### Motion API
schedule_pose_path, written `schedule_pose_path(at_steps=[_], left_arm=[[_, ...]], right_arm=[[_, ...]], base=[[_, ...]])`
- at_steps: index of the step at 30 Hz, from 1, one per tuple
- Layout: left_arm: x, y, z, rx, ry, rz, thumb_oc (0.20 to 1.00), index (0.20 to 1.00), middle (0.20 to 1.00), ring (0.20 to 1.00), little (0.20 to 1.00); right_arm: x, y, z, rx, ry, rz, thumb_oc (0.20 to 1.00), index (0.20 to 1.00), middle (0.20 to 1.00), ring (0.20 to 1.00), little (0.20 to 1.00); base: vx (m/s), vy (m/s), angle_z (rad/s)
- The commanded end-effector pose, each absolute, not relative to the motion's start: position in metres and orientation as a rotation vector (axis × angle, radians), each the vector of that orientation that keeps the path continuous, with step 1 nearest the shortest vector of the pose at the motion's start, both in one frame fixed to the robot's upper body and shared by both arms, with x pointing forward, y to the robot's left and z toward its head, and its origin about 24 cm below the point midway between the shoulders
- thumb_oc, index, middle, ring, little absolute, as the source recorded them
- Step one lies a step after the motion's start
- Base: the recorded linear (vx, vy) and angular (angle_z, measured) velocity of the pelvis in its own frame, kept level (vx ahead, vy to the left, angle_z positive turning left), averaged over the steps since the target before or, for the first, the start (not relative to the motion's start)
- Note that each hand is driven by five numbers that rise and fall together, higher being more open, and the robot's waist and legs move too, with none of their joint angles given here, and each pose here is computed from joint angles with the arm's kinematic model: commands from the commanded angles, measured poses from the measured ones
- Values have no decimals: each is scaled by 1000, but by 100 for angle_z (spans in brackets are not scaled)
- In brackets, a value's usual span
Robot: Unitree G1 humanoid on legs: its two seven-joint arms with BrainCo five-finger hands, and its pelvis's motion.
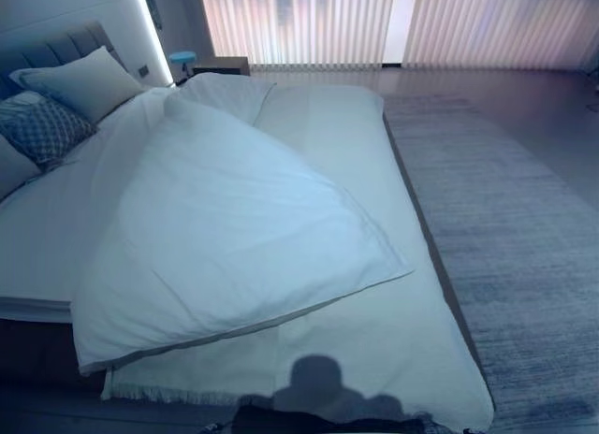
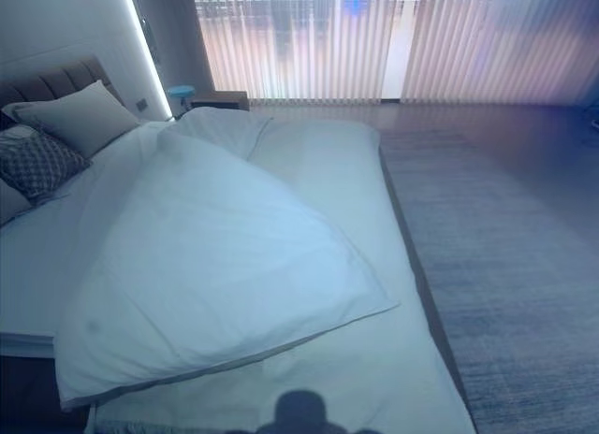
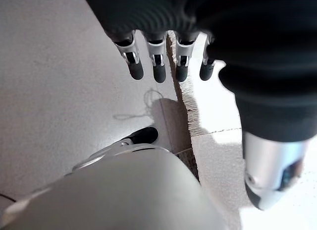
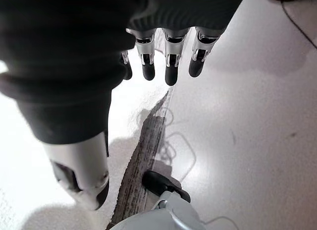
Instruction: Make the bed
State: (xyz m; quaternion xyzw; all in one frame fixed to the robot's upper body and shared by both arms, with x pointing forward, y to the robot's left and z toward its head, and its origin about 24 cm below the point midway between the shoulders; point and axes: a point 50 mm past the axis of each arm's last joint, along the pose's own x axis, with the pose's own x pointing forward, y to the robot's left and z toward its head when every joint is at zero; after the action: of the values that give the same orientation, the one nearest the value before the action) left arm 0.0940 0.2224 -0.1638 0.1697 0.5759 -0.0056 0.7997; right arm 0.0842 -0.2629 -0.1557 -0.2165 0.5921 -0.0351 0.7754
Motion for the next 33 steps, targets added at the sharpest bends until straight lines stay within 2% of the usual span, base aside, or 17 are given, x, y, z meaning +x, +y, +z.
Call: schedule_pose_path(at_steps=[1,17,23,29,31,32,33], left_arm=[[109,225,-160,388,1201,-22,1000,1000,1000,1000,1000],[99,222,-163,356,1229,19,1000,1000,1000,1000,1000],[102,222,-162,321,1214,57,1000,1000,1000,1000,1000],[112,227,-159,296,1178,106,1000,1000,1000,1000,1000],[126,227,-154,317,1132,104,1000,1000,1000,1000,1000],[126,227,-154,317,1132,104,1000,1000,1000,1000,1000],[139,225,-150,330,1092,96,1000,1000,1000,1000,1000]], right_arm=[[98,-262,-153,-493,1255,-68,1000,1000,1000,1000,1000],[98,-249,-157,-468,1249,-49,1000,1000,1000,1000,1000],[103,-249,-156,-347,1213,-149,1000,1000,1000,1000,1000],[139,-247,-142,-227,1053,-225,1000,1000,1000,1000,1000],[176,-247,-123,-191,905,-245,1000,1000,1000,1000,1000],[176,-247,-123,-191,905,-245,1000,1000,1000,1000,1000],[201,-247,-109,-147,813,-270,1000,1000,1000,1000,1000]], base=[[21,29,-5],[38,23,0],[18,7,0],[-18,5,-2],[-94,12,-6],[-143,20,-5],[-77,12,-4]])
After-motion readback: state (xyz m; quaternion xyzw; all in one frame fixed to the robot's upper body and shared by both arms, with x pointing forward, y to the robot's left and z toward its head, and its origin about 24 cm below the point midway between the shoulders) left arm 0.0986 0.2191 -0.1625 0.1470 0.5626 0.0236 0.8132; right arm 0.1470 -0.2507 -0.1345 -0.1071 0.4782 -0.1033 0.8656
